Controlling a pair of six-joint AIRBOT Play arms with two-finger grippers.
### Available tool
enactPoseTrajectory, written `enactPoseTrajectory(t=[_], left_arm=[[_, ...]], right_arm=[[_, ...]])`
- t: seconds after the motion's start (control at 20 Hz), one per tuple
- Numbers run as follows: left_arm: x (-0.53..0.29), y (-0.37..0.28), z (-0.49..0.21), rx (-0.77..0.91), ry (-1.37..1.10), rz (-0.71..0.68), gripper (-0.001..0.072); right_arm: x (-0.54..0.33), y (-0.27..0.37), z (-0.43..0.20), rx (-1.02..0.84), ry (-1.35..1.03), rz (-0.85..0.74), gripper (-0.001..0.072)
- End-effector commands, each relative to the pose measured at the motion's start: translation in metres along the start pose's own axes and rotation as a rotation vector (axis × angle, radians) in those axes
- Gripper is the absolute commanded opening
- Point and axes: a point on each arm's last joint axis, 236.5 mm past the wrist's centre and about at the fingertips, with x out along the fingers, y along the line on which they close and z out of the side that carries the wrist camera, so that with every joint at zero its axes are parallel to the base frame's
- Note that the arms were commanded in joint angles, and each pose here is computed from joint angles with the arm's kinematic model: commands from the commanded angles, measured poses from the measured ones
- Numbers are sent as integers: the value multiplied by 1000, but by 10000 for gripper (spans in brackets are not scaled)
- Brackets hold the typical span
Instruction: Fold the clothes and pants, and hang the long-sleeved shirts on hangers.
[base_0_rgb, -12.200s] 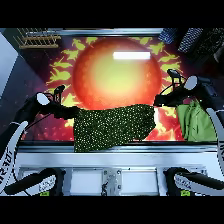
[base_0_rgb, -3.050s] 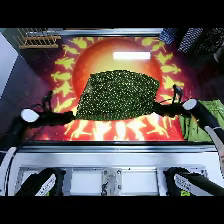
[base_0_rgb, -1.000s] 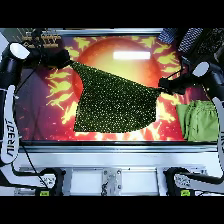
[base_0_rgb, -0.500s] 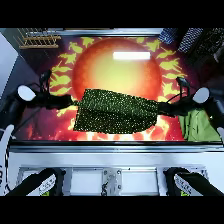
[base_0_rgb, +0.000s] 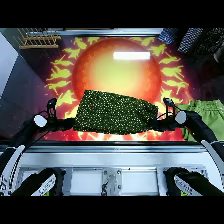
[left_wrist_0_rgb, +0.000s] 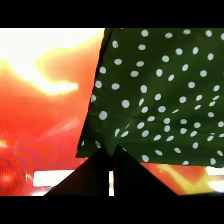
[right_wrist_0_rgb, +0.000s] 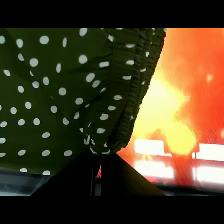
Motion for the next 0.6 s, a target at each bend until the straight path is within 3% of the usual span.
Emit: enactPoseTrajectory(t=[0.0,0.05,0.1,0.15,0.2,0.35,0.45,0.55], left_arm=[[6,5,-5,-17,-7,4,3],[6,4,-9,-17,10,3,27],[5,4,-13,-17,26,1,273],[4,2,-15,-13,43,-1,417],[-1,-1,-15,-1,61,-4,433],[-23,-20,-4,34,98,-38,433],[-38,-34,4,62,113,-61,432],[-46,-49,14,103,90,-77,431]], right_arm=[[10,6,3,23,-26,26,13],[10,11,4,42,-30,50,21],[8,18,4,53,-31,79,129],[4,26,6,48,-41,114,383],[-4,35,8,35,-51,147,575],[-49,36,20,13,-117,170,597],[-75,13,26,19,-168,159,668],[-81,-22,26,85,-159,142,668]])
